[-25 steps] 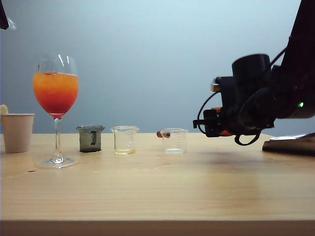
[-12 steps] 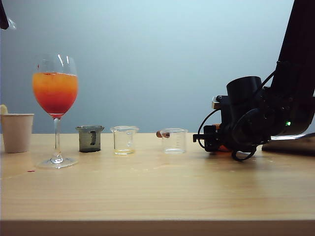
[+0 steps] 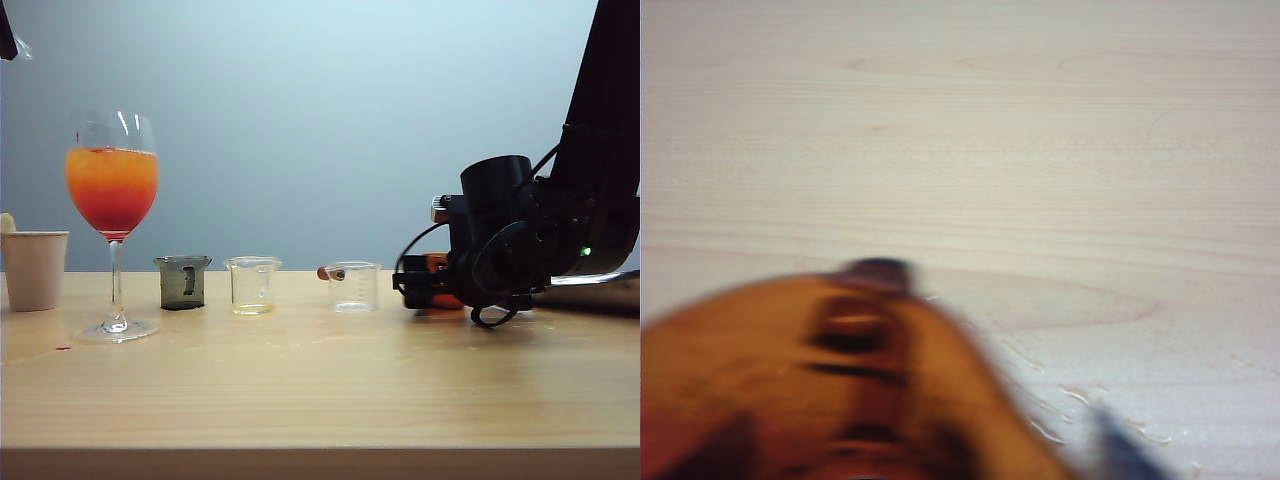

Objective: Pick up the fourth measuring cup from the left, pour the grenadine inside into the goblet, and finally put the measuring cup back in its original place.

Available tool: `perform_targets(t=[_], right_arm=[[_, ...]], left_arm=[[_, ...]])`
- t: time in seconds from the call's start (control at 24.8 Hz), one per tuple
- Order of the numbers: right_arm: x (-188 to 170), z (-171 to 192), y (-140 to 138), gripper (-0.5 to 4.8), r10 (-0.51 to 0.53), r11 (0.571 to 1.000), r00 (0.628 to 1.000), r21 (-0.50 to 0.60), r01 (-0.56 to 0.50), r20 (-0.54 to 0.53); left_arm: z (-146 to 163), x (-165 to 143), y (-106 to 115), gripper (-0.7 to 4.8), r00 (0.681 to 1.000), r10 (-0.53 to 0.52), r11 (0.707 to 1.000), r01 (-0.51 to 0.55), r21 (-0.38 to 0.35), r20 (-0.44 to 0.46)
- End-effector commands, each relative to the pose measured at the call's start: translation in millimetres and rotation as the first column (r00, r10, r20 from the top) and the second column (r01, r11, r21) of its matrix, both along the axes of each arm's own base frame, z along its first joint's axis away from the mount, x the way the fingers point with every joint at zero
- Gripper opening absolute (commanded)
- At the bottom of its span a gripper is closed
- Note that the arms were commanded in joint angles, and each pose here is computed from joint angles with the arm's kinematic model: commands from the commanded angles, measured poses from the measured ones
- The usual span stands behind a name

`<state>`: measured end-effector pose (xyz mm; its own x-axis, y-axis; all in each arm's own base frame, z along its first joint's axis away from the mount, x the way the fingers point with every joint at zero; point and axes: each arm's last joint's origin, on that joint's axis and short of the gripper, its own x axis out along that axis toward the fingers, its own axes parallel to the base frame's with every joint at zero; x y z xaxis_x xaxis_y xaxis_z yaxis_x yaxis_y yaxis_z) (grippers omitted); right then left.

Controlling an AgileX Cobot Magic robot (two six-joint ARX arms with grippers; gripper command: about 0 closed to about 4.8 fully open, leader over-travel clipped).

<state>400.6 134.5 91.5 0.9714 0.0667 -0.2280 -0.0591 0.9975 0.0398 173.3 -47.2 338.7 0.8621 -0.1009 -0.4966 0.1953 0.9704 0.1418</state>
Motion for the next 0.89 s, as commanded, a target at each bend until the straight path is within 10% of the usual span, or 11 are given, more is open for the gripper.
perform_targets(t=[0.04,0.89], right_arm=[[1,6,2,4.79,0.019,1.0,1.0,0.018,-0.019,0.025],[-48,9,-1,4.79,0.085,0.994,0.996,0.069,-0.085,-0.008]], left_arm=[[2,0,0,-0.05,1.0,0.004,1.0,-0.004,-0.002,0.014],[2,0,0,-0.05,1.0,0.004,1.0,-0.004,-0.002,0.014]])
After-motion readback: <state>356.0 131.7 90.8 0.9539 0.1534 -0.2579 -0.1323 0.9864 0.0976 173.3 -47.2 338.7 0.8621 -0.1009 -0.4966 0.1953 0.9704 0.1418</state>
